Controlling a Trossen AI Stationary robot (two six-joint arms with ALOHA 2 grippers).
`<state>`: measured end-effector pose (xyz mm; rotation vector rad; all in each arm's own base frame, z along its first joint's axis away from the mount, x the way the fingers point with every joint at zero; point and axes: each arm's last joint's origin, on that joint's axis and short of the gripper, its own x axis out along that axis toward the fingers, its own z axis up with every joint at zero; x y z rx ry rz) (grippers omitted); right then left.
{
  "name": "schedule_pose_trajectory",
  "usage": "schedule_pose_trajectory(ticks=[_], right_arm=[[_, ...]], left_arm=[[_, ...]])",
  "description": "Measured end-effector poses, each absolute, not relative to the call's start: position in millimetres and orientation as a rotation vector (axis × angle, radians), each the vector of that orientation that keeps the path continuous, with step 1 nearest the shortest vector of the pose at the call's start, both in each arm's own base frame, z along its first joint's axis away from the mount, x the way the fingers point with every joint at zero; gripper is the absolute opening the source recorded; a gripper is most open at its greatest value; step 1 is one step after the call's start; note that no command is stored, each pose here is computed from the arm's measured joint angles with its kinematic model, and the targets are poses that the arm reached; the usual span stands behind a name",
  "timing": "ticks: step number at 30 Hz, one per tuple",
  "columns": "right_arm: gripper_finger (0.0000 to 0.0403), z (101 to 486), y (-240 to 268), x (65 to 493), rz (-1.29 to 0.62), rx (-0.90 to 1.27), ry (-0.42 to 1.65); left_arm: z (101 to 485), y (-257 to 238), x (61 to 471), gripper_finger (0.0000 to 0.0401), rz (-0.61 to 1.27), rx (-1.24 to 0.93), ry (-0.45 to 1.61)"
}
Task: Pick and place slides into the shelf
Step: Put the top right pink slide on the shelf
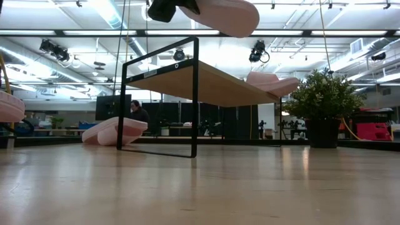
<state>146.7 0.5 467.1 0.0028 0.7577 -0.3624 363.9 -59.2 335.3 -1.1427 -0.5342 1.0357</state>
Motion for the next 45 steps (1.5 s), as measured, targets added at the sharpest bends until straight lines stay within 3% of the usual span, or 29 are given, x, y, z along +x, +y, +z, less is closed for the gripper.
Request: schedule_pose_trajectory(ticks=[14, 39, 45], right_arm=[[0.0270, 406, 5, 173, -0.266, 0.047, 0.763], [0.0246, 409, 7, 182, -0.212, 0.018, 0.676], [0.0245, 410, 9, 182, -0.138, 0.043, 0.679]], left_arm=[[334, -59, 363, 0.0103, 1.038, -1.153, -0.539], [313, -59, 373, 0.0092, 1.048, -1.255, -0.577], [308, -60, 376, 0.0107, 1.042, -1.295, -0.586]])
